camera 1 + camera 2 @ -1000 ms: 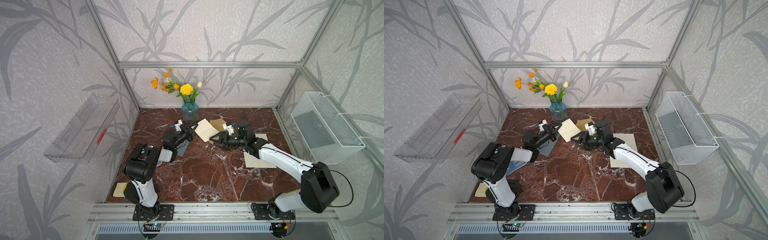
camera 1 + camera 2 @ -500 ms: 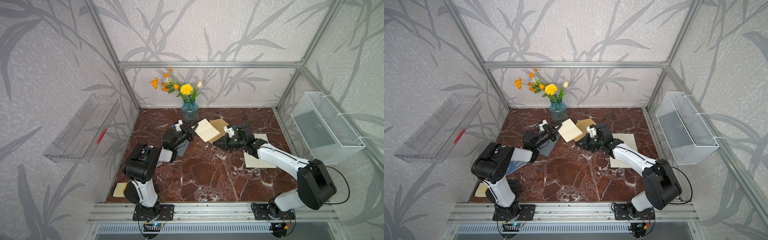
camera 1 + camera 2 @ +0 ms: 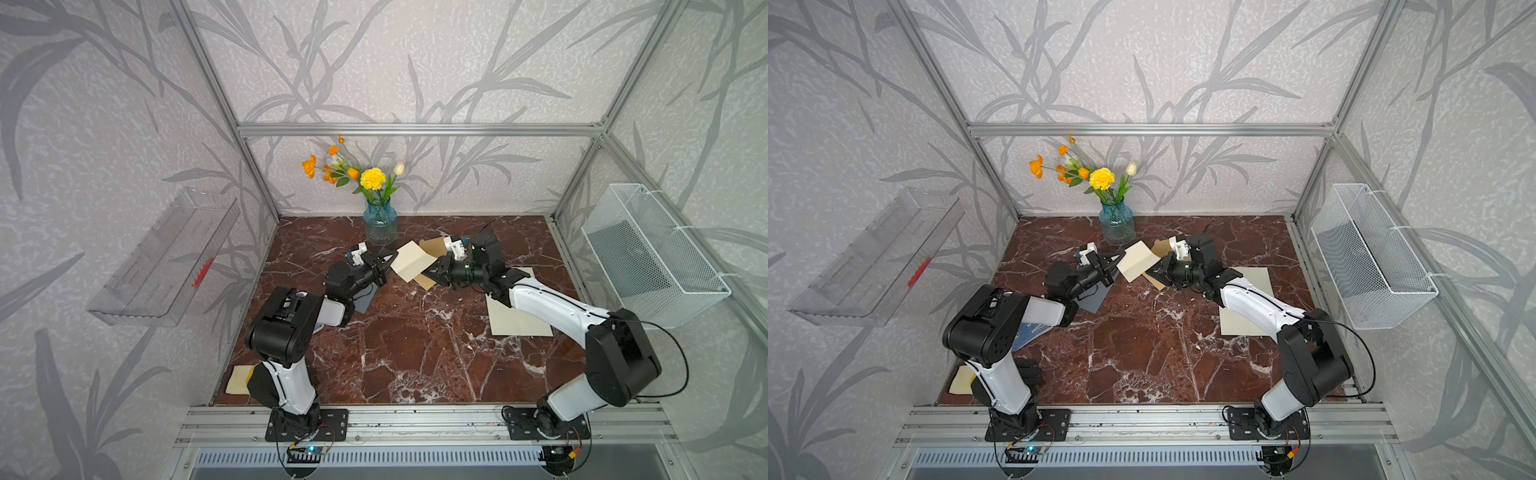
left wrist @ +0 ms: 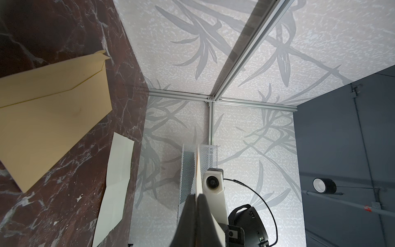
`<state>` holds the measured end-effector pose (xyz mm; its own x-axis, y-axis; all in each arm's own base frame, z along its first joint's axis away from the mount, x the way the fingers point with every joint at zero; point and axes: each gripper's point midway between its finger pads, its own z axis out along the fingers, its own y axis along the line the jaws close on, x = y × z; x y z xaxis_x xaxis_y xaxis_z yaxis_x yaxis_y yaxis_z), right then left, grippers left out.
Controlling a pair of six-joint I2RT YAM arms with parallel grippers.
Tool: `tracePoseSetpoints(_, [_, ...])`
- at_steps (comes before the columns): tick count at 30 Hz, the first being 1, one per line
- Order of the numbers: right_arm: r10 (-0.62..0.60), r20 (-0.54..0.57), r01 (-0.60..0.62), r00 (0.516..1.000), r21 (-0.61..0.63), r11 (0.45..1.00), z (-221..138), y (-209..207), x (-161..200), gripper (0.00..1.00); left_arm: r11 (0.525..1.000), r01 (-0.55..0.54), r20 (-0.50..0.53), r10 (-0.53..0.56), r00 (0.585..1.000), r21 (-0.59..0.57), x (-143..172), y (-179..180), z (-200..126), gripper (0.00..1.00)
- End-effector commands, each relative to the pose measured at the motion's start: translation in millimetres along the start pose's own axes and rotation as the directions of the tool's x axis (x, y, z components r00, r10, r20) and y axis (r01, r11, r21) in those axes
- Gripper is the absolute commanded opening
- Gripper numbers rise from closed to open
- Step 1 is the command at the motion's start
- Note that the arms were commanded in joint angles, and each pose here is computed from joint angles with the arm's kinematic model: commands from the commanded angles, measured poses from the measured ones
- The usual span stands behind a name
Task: Fold the letter paper in half and place it into the envelope
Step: Fold the letter paper.
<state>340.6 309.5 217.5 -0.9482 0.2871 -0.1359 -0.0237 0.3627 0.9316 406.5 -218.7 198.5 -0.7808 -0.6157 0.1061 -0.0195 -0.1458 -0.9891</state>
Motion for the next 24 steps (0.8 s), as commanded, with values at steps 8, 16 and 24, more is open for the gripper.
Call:
tracePoseSetpoints(8, [-0.052, 0.021, 0.053, 0.998, -0.085, 0.995, 4, 30, -15, 0.44, 1.0, -0.015, -0.064, 0.017, 0.998, 0.025, 17, -5, 6, 0.0])
tracePoseSetpoints(16, [-0.059, 0.012, 0.06, 0.998, -0.072, 0.996, 11, 22, -17, 0.76, 0.999, -0.025, -0.097, 0.028, 0.995, 0.04, 29, -11, 11, 0.0])
tracePoseSetpoints(24, [-0.07, 0.023, 0.071, 0.997, -0.074, 0.995, 17, 20, -22, 0.68, 0.999, -0.023, -0.109, 0.027, 0.994, 0.039, 36, -10, 13, 0.0])
